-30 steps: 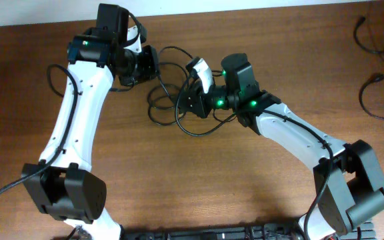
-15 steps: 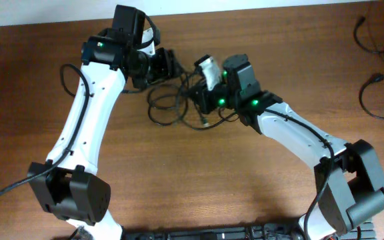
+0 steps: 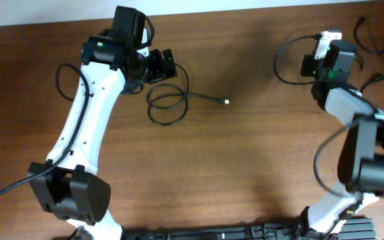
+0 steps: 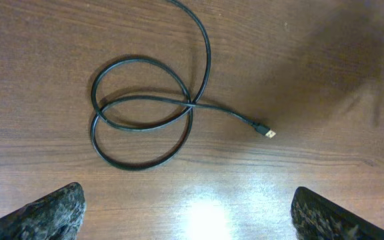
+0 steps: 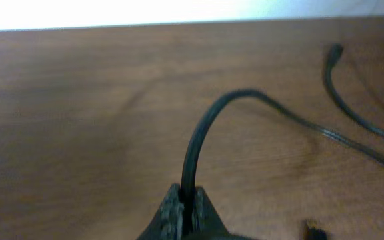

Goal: Untangle cables

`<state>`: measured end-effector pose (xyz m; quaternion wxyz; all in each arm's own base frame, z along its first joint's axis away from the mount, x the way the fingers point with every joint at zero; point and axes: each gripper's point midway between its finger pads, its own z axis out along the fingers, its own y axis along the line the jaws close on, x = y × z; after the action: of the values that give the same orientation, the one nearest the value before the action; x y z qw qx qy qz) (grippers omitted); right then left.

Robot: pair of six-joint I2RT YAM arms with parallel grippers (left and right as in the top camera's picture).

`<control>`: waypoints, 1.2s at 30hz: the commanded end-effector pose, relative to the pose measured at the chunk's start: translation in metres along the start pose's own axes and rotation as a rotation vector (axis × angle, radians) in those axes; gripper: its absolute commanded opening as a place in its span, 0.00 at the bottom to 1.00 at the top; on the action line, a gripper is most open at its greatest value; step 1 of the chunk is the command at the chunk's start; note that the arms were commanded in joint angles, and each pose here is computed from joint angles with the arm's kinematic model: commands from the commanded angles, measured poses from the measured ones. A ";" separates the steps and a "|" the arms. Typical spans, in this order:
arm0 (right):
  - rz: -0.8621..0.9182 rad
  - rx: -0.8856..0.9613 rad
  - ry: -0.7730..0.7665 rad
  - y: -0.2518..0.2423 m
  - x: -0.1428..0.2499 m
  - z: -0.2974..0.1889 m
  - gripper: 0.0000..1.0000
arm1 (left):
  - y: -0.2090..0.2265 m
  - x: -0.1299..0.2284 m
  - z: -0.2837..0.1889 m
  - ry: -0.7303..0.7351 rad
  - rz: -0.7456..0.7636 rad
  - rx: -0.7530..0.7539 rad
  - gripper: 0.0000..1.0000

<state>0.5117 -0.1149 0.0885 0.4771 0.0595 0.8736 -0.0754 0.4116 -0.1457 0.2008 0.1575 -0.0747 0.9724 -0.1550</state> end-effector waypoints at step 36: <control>-0.284 -1.050 0.360 0.444 0.105 -0.210 0.74 | 0.175 -0.027 -0.070 -0.131 -0.314 -0.403 0.99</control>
<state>0.3555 0.3491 0.0699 0.2737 -0.2715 0.8725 0.3002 0.4161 -0.0106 0.1947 0.1685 -0.2041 0.9643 -0.0086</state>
